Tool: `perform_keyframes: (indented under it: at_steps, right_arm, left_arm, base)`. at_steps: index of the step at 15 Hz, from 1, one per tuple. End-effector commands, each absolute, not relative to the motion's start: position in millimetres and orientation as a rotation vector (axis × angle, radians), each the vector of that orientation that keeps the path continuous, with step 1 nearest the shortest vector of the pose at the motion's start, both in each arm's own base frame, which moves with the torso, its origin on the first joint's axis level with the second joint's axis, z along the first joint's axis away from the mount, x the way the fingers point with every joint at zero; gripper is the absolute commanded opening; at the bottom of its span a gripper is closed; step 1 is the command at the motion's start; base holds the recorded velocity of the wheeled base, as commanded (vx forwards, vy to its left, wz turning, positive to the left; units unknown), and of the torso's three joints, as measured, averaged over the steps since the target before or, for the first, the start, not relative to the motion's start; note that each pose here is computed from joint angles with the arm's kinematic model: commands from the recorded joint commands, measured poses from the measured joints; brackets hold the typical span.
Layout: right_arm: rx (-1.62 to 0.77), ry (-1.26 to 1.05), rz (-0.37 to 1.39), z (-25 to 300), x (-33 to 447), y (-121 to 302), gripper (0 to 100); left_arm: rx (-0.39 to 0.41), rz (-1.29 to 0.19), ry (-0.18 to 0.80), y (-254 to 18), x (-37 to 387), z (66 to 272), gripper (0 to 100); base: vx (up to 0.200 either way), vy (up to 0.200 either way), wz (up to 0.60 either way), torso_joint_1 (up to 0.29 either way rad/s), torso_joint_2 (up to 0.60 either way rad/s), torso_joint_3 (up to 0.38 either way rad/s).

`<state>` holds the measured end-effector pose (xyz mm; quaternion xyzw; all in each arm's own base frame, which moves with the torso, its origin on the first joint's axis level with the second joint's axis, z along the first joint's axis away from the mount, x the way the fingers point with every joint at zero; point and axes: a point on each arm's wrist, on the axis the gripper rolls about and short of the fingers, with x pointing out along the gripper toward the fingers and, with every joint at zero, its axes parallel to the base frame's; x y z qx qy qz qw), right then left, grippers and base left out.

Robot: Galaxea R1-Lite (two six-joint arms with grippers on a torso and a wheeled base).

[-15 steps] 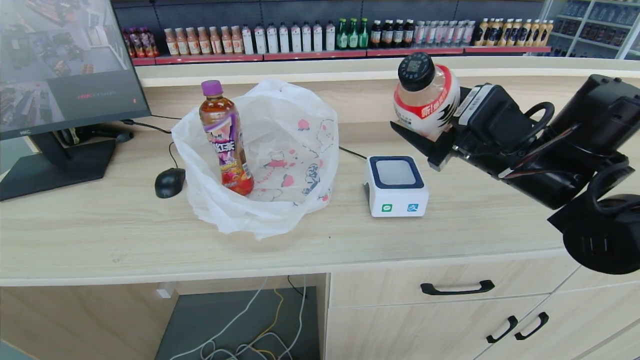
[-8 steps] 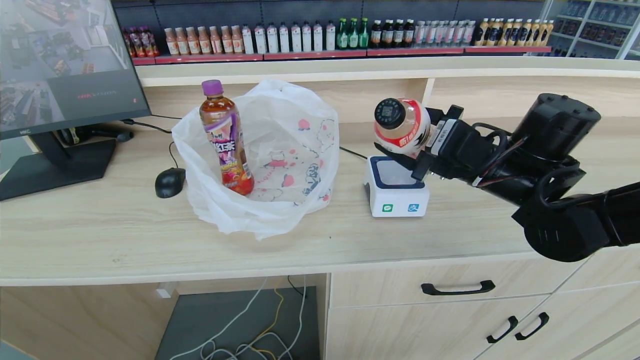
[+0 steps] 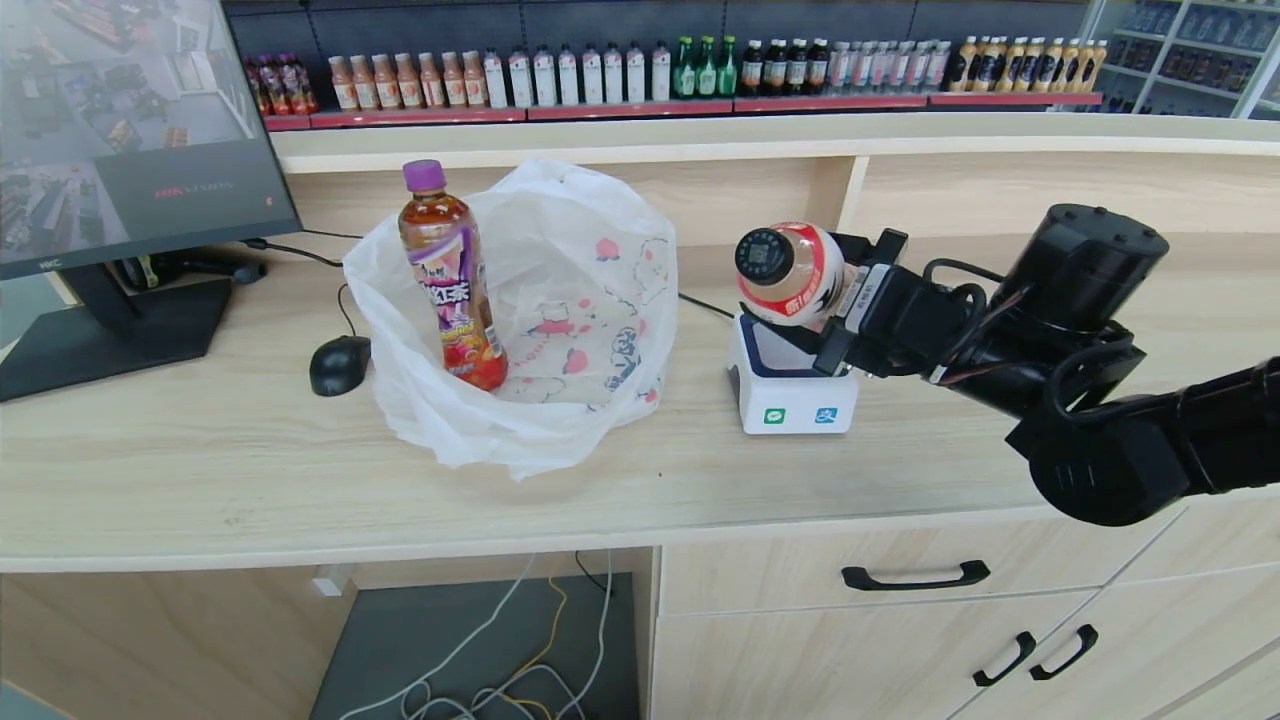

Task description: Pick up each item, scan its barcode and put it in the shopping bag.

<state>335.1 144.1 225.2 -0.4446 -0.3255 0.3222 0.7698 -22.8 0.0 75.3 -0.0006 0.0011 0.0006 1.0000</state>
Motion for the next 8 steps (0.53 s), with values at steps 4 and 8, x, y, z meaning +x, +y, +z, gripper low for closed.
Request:
perform_keyframes:
  at_steps: [4,8]
  right_arm:
    - [-0.975,-0.704,0.715,220.0,336.3,145.5,0]
    - [-0.976,-0.702,0.718,218.9,336.9,145.7,0]
  left_arm:
    - [-0.002,0.002,0.002,0.0,-22.8,75.3,100]
    - [-0.002,0.002,0.002,0.0,-22.8,75.3,100]
  base:
    - [0.0,0.0,0.0,0.0,0.0,0.0]
    - [0.0,0.0,0.0,0.0,0.0,0.0]
